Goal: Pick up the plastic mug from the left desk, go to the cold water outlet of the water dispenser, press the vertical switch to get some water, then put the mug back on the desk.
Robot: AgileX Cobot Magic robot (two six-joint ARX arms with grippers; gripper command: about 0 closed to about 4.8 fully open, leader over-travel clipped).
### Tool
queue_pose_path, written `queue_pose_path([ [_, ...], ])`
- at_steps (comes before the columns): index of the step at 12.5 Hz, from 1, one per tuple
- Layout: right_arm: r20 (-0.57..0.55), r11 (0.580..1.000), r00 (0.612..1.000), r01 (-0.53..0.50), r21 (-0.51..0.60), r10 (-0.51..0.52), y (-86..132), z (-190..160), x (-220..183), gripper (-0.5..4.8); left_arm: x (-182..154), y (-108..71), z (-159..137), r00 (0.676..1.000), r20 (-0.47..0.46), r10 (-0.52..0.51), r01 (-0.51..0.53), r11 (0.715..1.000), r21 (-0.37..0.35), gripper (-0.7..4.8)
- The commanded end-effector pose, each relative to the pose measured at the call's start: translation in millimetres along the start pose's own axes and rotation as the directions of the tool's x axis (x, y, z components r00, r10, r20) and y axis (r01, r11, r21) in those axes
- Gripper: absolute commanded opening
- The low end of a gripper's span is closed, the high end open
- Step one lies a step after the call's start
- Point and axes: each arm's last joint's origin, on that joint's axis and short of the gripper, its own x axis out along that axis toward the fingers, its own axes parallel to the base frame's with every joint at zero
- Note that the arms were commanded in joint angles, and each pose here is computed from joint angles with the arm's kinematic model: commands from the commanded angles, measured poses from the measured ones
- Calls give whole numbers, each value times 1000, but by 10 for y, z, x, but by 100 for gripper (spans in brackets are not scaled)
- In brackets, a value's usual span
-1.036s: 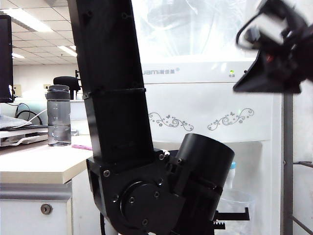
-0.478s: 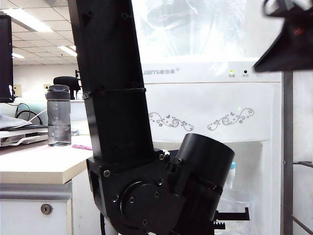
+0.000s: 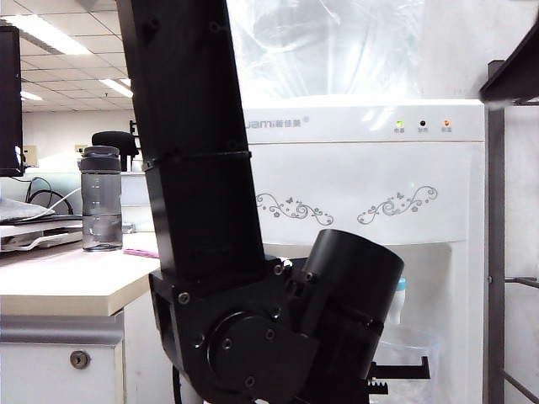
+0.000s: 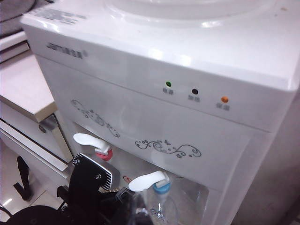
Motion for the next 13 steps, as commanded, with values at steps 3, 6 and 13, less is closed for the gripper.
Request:
queue_pose_path([
  [3,-7,1000,1000,21,-2,-21,7,-26,-134,-1,-11,-34,40,1000,22,-10,10,1000,-26,3],
  [6,-34,1000,999,28,0,-28,6,-58,-157,-1,-10,-35,41,1000,22,-10,10,1000,-26,3],
  [13,-43,1000,999,28,1,-28,6,-67,-158,-1,-10,-35,40,1000,21,-10,10,1000,-25,3],
])
